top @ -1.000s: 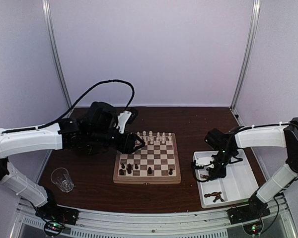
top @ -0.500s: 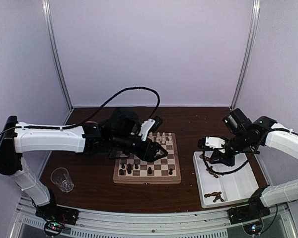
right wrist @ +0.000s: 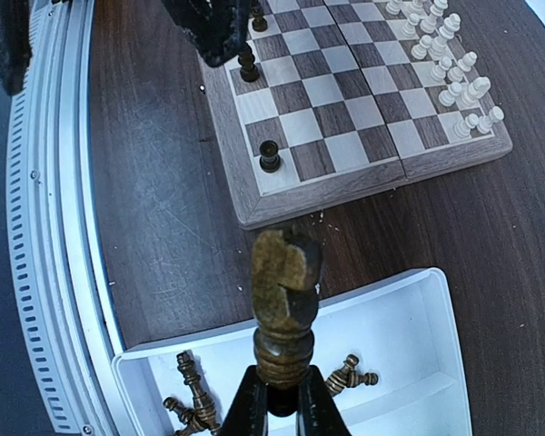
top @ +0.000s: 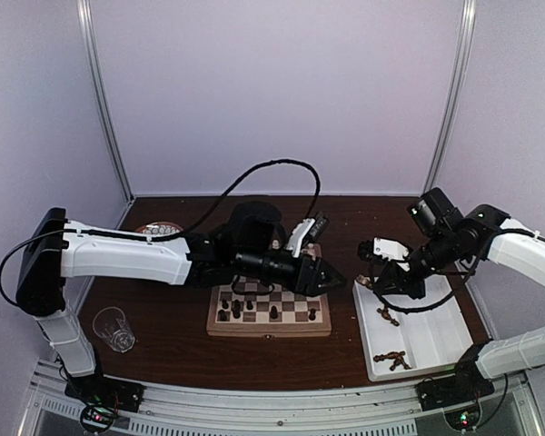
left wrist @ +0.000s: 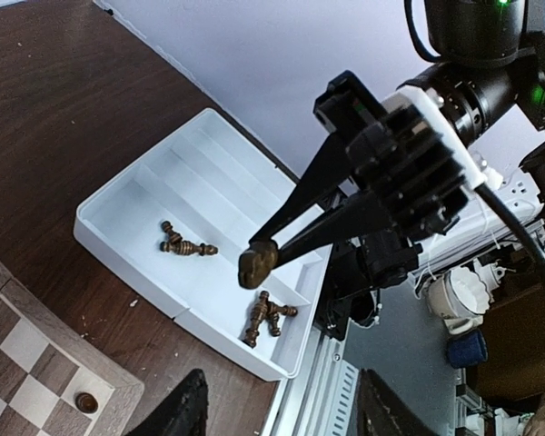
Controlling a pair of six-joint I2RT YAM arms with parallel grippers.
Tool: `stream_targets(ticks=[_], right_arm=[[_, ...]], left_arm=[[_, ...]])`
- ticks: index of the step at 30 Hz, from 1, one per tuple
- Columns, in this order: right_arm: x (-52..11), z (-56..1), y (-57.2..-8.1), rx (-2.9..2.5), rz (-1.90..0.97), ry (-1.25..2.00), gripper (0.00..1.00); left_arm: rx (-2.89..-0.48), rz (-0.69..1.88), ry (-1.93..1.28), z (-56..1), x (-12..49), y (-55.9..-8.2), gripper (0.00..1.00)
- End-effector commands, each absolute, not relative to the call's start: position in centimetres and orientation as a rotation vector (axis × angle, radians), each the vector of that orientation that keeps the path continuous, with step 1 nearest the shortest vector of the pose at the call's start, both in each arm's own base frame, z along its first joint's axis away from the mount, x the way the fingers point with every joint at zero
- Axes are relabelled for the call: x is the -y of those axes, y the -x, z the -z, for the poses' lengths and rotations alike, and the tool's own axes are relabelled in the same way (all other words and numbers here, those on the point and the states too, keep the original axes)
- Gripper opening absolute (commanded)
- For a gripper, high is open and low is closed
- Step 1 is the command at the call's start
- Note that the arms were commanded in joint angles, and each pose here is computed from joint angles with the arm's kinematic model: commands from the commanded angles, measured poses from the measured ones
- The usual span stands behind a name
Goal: Set up the chess pieces on the board
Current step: Pass from the right arm to the left
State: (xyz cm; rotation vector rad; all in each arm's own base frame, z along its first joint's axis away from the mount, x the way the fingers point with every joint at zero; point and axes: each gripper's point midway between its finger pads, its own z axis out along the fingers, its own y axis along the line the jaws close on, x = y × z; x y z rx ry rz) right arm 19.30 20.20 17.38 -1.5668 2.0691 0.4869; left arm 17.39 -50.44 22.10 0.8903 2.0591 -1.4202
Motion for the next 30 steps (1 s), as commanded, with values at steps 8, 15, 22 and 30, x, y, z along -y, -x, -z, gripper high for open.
stream_targets(ticks=[8, 15, 22, 30], right_arm=[[-21.9, -19.7, -18.3, -1.993, -0.581, 1.588, 0.07], [-22.1, -19.7, -18.1, -1.992, -0.588, 1.597, 0.07], [-22.2, -19.6, -18.1, -1.992, -0.596, 1.595, 0.08], [-22.3, -19.7, -18.2, -1.994, -0.6, 1.585, 0.09]], left_arm=[[-2.045, 1.595, -0.82, -23.2, 54.1, -17.8, 0.5], [-2.008, 1.634, -0.845, -23.8, 55.1, -17.6, 0.38], [-2.005, 1.651, -0.86, -23.6, 55.5, -17.4, 0.21], [-2.024, 1.647, -0.866, -23.2, 55.6, -17.4, 0.02]])
